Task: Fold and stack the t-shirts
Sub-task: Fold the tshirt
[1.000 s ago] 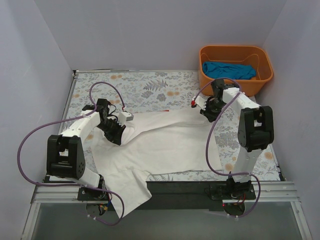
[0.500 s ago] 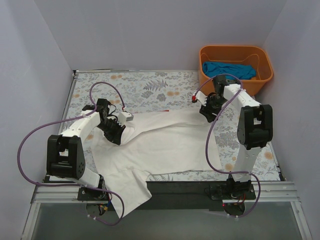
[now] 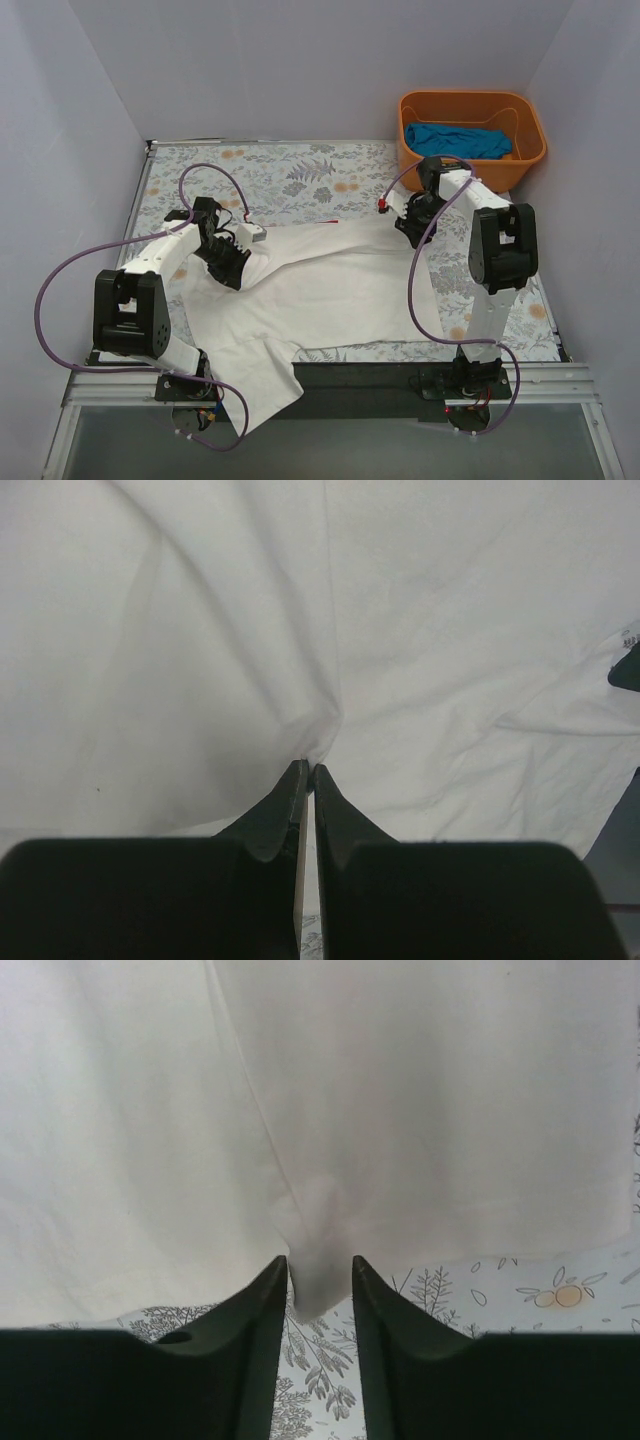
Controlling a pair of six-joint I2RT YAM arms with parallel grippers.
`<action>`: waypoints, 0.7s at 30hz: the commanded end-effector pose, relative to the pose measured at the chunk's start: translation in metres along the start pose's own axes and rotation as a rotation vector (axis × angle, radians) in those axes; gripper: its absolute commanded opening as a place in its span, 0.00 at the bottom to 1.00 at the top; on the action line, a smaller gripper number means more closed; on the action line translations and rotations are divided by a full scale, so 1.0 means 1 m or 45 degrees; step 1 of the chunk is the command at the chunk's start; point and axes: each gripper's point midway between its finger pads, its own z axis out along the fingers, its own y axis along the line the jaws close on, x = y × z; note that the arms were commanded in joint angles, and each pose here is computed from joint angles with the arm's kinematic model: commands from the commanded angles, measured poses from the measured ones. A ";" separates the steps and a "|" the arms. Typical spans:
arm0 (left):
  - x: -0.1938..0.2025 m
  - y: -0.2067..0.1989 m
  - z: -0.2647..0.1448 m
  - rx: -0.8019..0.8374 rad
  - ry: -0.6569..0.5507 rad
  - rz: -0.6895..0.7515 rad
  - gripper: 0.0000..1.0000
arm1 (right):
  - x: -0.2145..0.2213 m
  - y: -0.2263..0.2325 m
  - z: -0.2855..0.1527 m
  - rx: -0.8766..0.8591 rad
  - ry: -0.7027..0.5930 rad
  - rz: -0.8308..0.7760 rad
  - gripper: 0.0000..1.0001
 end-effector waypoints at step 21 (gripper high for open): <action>-0.012 -0.016 -0.042 -0.056 -0.057 0.092 0.00 | -0.005 -0.014 -0.049 0.254 0.021 -0.327 0.01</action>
